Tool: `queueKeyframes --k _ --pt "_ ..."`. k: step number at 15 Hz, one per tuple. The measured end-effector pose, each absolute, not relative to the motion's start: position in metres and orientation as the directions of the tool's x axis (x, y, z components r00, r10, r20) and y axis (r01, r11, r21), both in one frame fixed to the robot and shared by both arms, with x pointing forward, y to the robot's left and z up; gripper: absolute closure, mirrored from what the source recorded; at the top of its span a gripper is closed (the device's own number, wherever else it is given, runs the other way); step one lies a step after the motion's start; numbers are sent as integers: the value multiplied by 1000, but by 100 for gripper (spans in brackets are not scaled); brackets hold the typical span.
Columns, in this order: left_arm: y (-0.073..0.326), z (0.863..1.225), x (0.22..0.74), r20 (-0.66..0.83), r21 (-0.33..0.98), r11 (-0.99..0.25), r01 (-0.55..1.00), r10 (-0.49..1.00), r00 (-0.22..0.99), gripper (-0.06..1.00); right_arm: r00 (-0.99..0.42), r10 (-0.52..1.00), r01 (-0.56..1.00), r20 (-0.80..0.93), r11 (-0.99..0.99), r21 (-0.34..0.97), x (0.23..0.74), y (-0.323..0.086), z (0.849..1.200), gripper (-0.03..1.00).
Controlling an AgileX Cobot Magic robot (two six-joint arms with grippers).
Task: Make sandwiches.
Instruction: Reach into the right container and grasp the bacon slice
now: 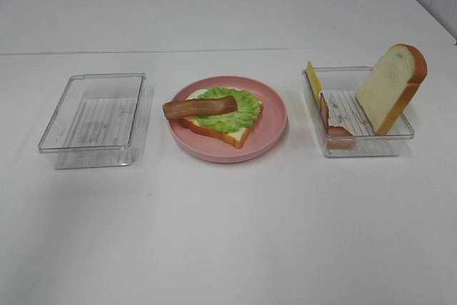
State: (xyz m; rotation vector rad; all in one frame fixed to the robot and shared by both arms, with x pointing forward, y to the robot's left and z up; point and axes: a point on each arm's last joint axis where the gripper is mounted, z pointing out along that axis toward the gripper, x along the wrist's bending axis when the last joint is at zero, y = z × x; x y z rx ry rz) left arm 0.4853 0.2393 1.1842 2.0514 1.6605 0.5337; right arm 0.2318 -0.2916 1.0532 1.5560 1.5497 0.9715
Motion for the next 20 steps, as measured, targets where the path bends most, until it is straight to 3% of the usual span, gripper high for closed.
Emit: queueKeyframes --k 5,8,10,14,20 --pt "262 1141 407 17 498 -155 853 986 168 15 -8 1000 454 20 -14 891 232 -292 1053 21" --pt "274 1123 362 11 523 -145 840 987 163 15 -8 1000 454 20 -14 891 232 -292 1053 21" --pt "288 1111 311 -1 620 -127 774 987 162 15 -8 1000 454 20 -14 891 232 -292 1053 21" --pt "301 1094 264 -16 742 -99 664 986 165 15 -8 1000 454 20 -14 891 232 -292 1053 21" --pt "310 1058 228 9 882 -102 460 980 200 15 -8 1000 454 20 -14 891 232 -292 1053 21"
